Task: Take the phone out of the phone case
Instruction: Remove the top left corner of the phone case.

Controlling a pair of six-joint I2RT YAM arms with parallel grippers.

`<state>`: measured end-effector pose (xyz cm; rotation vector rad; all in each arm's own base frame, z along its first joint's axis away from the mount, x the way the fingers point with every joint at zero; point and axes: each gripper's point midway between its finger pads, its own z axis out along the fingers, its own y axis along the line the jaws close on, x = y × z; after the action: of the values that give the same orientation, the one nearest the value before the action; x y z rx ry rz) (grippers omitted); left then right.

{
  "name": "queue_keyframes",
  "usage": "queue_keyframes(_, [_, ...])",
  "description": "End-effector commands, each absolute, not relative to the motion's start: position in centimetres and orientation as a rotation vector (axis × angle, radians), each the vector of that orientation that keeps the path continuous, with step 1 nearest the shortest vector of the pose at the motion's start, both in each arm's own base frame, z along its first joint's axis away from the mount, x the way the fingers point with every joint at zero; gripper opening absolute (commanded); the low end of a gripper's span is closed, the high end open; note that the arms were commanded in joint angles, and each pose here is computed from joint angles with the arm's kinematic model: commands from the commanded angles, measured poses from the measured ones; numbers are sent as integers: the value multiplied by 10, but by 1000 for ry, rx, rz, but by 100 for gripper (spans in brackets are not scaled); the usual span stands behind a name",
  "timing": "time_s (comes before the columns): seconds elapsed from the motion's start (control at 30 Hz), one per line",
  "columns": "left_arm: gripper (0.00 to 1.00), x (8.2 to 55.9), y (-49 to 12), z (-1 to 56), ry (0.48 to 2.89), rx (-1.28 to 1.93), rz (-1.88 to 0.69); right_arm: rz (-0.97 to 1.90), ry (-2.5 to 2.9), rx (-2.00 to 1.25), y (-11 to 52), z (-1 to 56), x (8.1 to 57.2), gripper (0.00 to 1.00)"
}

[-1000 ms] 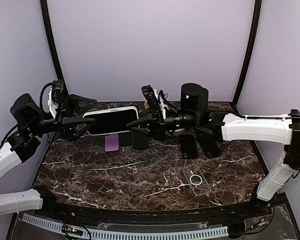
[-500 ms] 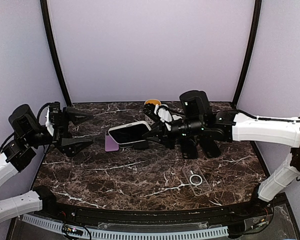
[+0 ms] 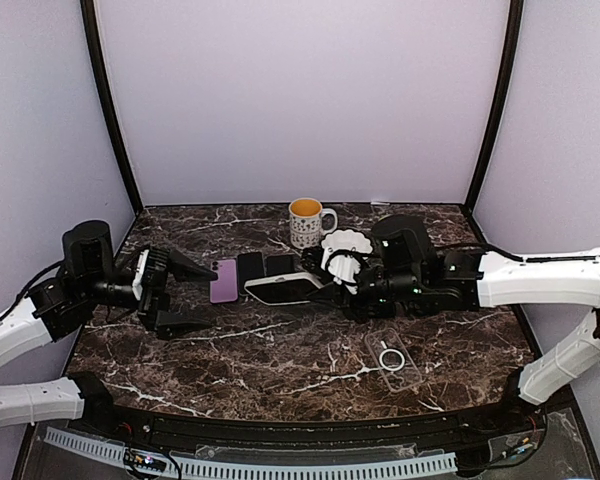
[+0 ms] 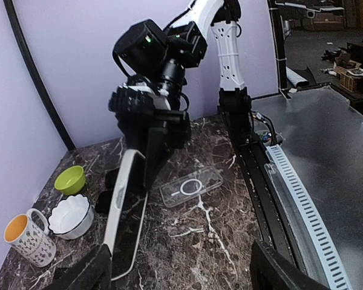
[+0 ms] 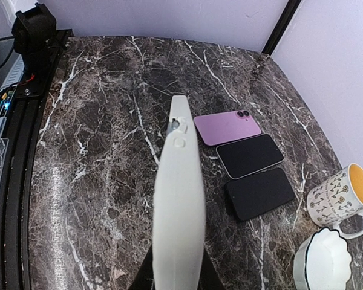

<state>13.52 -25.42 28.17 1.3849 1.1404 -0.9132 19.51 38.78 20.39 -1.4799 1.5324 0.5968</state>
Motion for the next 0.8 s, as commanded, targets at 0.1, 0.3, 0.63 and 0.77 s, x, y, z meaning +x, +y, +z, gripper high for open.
queue_keyframes(0.1, [76,125,-262,245,1132,1528,-858,640,1251,-1406,400,267,182,0])
queue_keyframes(0.3, [68,129,-266,238,1142,1530,-853,708,904,-1679,389,256,125,0])
queue_keyframes(0.63, [57,110,-266,225,1076,1593,-911,784,789,-1737,391,267,105,0])
queue_keyframes(0.77, [54,104,-267,225,1060,1601,-945,782,780,-1742,395,269,105,0])
